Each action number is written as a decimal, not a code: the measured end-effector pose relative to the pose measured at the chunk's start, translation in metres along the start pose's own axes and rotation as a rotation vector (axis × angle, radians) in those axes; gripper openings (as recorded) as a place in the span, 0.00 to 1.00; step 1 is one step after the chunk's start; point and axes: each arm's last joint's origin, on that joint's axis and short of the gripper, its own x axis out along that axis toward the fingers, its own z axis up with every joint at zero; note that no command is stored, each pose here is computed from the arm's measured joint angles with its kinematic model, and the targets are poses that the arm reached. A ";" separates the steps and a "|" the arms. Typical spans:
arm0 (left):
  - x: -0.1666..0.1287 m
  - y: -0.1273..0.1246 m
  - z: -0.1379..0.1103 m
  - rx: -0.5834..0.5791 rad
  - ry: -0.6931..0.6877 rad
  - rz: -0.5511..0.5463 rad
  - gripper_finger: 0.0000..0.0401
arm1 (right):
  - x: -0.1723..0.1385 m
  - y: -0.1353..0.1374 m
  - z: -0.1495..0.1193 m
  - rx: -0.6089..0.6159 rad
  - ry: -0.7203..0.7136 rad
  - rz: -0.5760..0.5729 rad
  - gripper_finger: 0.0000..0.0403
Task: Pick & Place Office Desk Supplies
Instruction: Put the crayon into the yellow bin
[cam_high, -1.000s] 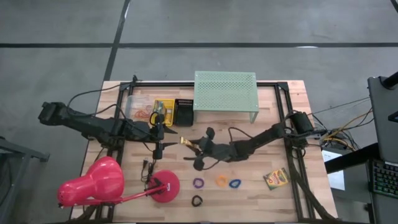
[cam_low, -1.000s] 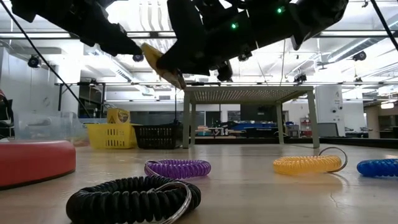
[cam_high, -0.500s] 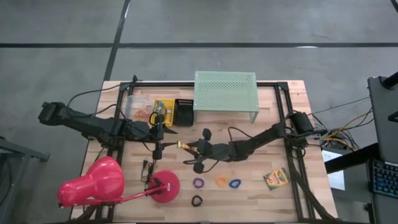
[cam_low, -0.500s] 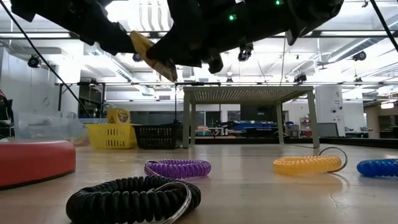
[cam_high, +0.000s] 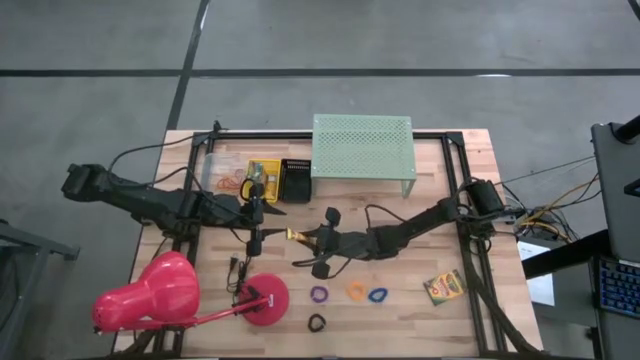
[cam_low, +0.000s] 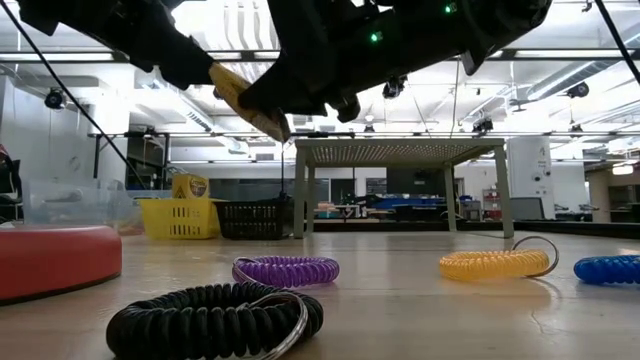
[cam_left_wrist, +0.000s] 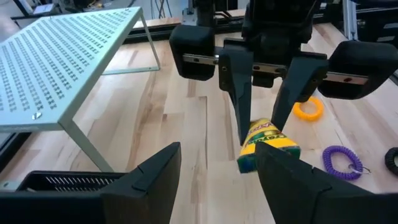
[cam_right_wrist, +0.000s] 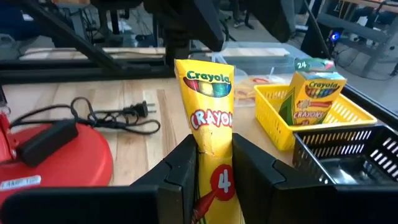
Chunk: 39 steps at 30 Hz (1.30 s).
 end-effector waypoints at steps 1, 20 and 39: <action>0.000 0.000 0.000 -0.004 0.000 0.000 0.53 | 0.000 0.000 0.000 -0.001 0.001 0.000 0.21; 0.000 -0.003 0.004 -0.090 -0.038 -0.109 0.53 | 0.003 0.001 0.015 -0.053 -0.043 -0.052 0.21; 0.003 -0.004 0.003 -0.078 -0.032 -0.106 0.52 | 0.005 0.003 0.026 -0.107 -0.070 -0.049 0.22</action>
